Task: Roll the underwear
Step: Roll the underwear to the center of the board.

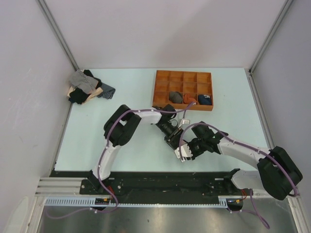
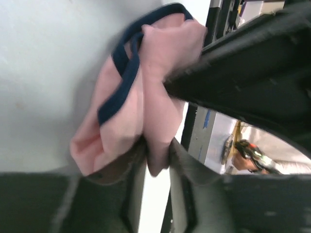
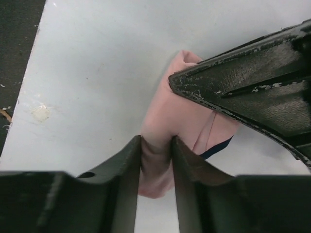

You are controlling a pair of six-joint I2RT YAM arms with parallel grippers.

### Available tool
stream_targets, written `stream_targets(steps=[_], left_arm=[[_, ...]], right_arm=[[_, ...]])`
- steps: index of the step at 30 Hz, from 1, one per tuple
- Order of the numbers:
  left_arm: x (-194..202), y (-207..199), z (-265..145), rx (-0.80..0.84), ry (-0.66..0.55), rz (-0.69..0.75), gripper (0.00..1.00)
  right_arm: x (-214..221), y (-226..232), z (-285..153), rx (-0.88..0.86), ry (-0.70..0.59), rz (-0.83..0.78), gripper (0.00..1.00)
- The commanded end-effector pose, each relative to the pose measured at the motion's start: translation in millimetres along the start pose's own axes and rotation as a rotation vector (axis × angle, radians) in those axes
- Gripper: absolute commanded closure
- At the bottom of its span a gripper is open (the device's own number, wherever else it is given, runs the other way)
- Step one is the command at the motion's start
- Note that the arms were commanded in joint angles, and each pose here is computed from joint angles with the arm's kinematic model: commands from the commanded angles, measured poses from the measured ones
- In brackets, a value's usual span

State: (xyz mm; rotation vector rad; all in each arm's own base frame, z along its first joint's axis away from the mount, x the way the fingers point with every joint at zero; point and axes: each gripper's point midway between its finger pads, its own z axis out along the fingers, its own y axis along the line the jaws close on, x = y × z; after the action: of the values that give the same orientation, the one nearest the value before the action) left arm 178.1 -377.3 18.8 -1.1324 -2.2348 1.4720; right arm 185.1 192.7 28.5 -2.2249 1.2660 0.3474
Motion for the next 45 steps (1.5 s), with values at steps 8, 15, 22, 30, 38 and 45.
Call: stream_targets(steps=[8, 15, 22, 30, 38, 45], left_arm=[[-52.7, -32.2, -110.8, -0.603, -0.584, 0.472, 0.36], [-17.6, -34.5, -101.8, -0.560, -0.669, 0.604, 0.31], [-20.1, -18.5, -67.5, -0.375, -0.681, 0.393, 0.22], [-42.9, -16.5, -52.8, -0.257, -0.705, 0.435, 0.18], [-54.1, -0.8, -37.1, -0.199, -0.657, 0.390, 0.00], [-48.5, 12.7, -21.9, -0.179, -0.592, 0.366, 0.00]], right_arm=[[14.6, 1.8, -6.1, -0.122, -0.030, 0.311, 0.74], [-0.2, -7.6, -14.6, -0.294, -0.162, 0.541, 0.74], [6.3, -9.7, -15.6, -0.387, -0.219, 0.681, 0.73], [17.9, -4.2, -14.7, -0.426, -0.218, 0.739, 0.72], [23.8, -1.0, -14.3, -0.446, -0.217, 0.760, 0.71], [25.2, -1.8, -15.9, -0.441, -0.228, 0.761, 0.71]])
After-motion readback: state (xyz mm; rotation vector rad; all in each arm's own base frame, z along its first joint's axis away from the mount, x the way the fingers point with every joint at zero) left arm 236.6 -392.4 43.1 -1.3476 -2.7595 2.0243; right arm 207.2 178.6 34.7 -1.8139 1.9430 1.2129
